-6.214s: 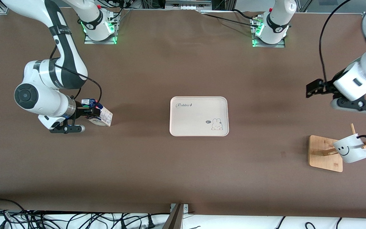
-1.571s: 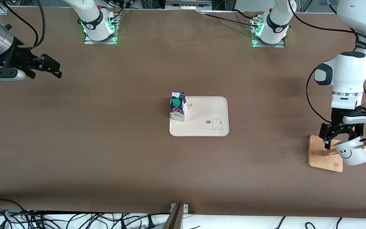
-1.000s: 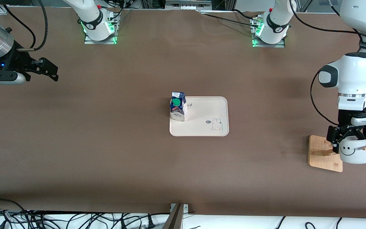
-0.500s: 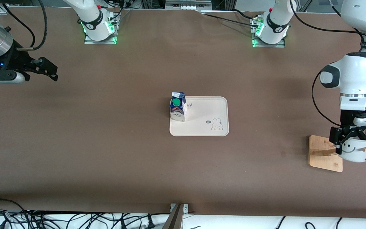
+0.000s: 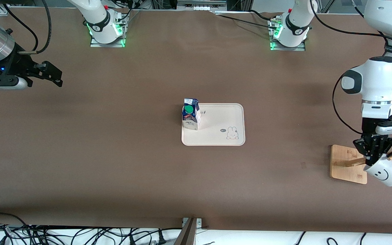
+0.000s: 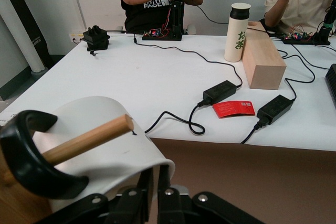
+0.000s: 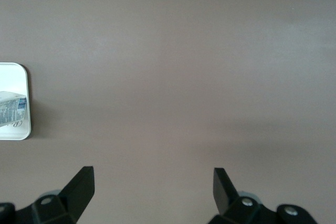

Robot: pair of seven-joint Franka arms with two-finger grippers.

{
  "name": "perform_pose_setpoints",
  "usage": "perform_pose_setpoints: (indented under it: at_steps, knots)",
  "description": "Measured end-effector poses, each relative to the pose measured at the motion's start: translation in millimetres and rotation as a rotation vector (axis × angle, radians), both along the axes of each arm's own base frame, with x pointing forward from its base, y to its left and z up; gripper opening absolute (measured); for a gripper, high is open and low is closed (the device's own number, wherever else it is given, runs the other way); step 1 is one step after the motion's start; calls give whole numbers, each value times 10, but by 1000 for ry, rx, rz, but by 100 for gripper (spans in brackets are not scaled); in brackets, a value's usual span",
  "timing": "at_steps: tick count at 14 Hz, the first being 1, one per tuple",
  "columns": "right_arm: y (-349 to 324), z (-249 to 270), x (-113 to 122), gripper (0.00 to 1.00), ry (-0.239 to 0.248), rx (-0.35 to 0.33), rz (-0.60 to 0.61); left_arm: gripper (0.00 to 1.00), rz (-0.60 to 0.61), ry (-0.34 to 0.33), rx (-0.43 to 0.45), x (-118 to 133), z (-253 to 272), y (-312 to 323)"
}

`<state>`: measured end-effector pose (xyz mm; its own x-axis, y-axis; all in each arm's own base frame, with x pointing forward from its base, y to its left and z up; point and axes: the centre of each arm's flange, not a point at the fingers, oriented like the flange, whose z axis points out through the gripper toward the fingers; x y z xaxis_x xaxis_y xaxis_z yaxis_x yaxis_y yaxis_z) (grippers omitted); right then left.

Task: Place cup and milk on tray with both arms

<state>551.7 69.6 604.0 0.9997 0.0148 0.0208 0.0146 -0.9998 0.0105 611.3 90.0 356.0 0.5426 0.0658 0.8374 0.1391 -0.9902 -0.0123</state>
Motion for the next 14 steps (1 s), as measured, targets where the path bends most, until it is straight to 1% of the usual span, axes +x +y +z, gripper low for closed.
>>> perform_pose_setpoints:
  at_steps: [1,5,6,8,9,10,11,13,14]
  knots:
    - [0,0,0,100,0,0,0,1,0,0,0,0,0,-2]
    - [8,0,-1,100,0,0,1,2,5,-2,-11,2,0,-12]
    - [10,0,-1,100,0,0,2,8,5,-2,-11,2,0,-14]
    - [13,0,-2,100,0,0,2,26,4,-2,-13,3,0,-22]
    - [14,0,-2,100,0,0,3,37,1,-2,-14,6,0,-40]
    - [16,0,-2,100,0,0,3,46,-5,-2,-16,10,0,-75]
    - [17,0,-2,100,0,0,3,57,-12,-2,-18,16,0,-118]
    - [19,0,-2,100,0,0,3,75,-25,-1,-22,21,-8,-201]
    - [20,0,-2,100,0,0,4,86,-32,3,-24,16,-23,-240]
